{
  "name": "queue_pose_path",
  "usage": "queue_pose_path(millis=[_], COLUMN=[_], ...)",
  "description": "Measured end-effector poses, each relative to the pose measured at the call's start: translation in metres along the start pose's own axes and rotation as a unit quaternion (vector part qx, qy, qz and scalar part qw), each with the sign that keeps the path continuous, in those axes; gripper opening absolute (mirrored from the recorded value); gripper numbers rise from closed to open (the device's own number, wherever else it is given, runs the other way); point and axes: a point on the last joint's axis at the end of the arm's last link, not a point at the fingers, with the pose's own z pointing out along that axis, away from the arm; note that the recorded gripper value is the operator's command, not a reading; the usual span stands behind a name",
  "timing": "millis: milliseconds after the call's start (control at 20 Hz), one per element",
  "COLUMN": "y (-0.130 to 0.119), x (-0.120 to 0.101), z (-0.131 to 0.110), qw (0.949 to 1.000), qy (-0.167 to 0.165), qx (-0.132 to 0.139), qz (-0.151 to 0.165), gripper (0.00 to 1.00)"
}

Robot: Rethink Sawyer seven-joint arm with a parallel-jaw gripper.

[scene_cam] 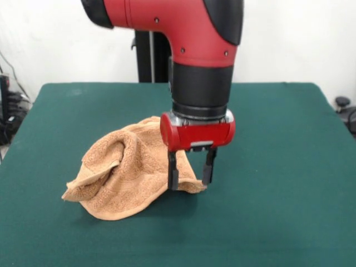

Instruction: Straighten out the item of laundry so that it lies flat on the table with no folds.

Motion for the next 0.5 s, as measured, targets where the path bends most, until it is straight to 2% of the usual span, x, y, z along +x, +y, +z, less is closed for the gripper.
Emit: queue_pose_path(millis=[200,500], y=[-0.004,-0.009], x=[-0.006,-0.012], z=[-0.018,-0.029], qw=[1.0,1.0], qy=[0.002,-0.005], qx=[0.002,0.007], qz=[0.0,0.0], gripper=[1.0,1.0])
